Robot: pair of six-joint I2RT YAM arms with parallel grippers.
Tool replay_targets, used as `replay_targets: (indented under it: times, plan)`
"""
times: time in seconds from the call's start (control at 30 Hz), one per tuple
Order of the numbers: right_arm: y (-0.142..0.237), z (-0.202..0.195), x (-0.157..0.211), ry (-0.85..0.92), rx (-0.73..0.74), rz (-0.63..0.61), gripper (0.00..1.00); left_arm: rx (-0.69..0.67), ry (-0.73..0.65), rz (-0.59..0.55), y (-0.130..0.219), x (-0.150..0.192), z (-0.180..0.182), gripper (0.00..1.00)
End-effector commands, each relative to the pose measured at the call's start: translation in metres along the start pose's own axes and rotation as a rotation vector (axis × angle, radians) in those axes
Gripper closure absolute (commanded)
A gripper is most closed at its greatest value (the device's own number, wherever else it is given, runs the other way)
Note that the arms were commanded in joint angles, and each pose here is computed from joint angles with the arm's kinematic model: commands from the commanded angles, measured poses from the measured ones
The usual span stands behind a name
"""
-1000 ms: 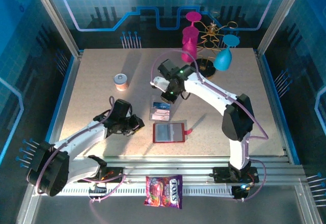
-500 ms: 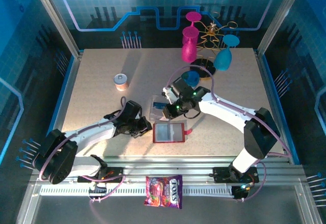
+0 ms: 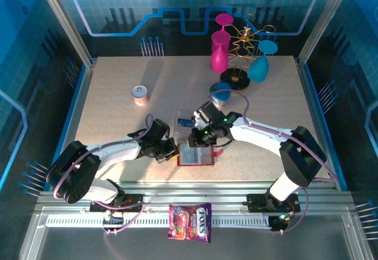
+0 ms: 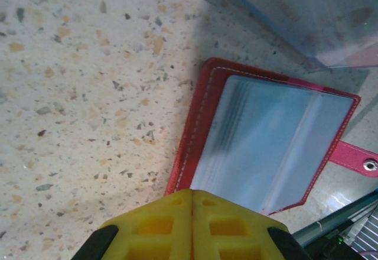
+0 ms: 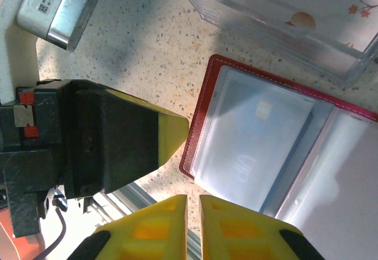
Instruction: Take the credit cards out of the card holder
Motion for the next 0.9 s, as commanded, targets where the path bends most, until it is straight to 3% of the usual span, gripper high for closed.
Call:
replay_targets:
  times: [0.0,0.5,0.87]
  plan:
    - [-0.014,0.002,0.007,-0.037,-0.018,0.041,0.84,-0.012,-0.013,0.036,-0.006,0.003,0.001,0.93]
    - [-0.041,-0.012,0.014,-0.079,0.051,0.108,0.82,-0.019,-0.007,0.052,-0.011,0.003,0.003,0.93]
    - [-0.053,-0.02,0.017,-0.094,0.082,0.145,0.74,-0.048,-0.004,0.047,-0.009,0.004,0.006,0.93]
Point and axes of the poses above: each hand's point on the last joint's axis, 136 mm out from that joint toward the fingers, its own y axis back along the fingers, its own z axis along the line the jaws close on, x = y × z, the point moved 6 cm from there along y, back along the fingers, and after that the axes turned 11 degrees about -y, right-handed, at the moved point
